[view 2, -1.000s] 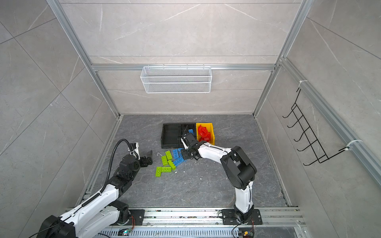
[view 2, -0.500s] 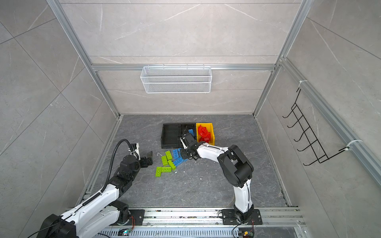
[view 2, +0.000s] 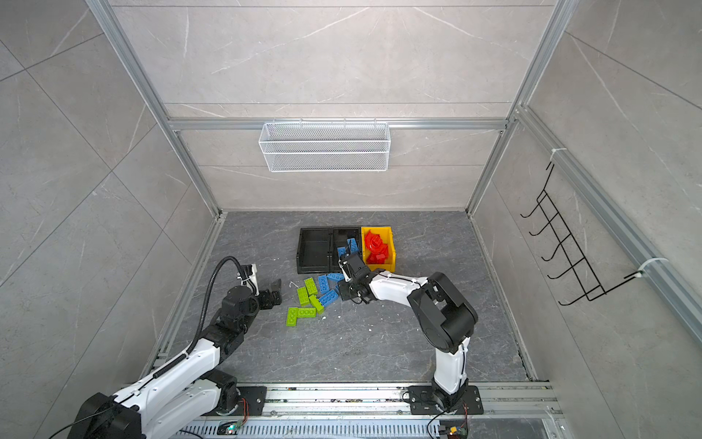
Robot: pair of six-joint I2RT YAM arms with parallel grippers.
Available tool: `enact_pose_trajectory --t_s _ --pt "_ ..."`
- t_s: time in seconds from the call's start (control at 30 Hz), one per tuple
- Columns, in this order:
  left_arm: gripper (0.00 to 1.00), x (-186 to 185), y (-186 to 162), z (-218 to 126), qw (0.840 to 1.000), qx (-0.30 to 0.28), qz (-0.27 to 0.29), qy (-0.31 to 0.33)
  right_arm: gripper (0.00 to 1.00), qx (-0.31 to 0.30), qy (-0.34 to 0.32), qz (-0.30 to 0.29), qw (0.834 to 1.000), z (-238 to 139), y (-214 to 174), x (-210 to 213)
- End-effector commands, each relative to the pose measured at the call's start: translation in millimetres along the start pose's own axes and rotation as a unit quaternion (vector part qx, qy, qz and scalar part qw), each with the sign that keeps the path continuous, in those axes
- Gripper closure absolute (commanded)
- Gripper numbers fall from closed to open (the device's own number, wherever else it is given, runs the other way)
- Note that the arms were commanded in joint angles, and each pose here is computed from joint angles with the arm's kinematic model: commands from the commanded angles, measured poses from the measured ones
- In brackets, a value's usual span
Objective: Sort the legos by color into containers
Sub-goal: 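Lower the right gripper and grasp a blue rectangular brick, then carry the blue brick into the black bin and open the right gripper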
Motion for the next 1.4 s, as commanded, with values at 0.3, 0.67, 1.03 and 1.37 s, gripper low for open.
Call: enact_pose_trajectory --t_s 0.3,0.67,1.03,1.37 --pt "0.0 0.9 13.1 0.8 1.0 -0.025 -0.011 0.006 0.53 -0.018 -0.033 -0.008 0.999 -49.7 -3.0 -9.5" --pt "0.01 1.6 13.3 -0.4 1.0 -0.027 -0.009 0.008 0.5 0.009 -0.038 -0.045 0.998 -29.0 -1.6 7.0" --pt "0.0 2.2 14.7 -1.7 0.999 -0.029 -0.01 0.008 0.51 0.032 -0.051 -0.06 0.996 -3.9 -9.4 8.9" --pt "0.01 2.1 14.9 -1.6 0.999 -0.029 -0.01 0.008 0.62 0.017 -0.072 -0.079 0.994 -3.6 -6.6 11.1"
Point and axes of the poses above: each gripper's point midway between its finger pads, its own z axis out along the fingers, its own x axis along the line the jaws close on, y = z × x, the point moved 6 cm from there along -z, back along the fingers, and after that the axes turned 13 degrees about z, right-handed, at the moved point
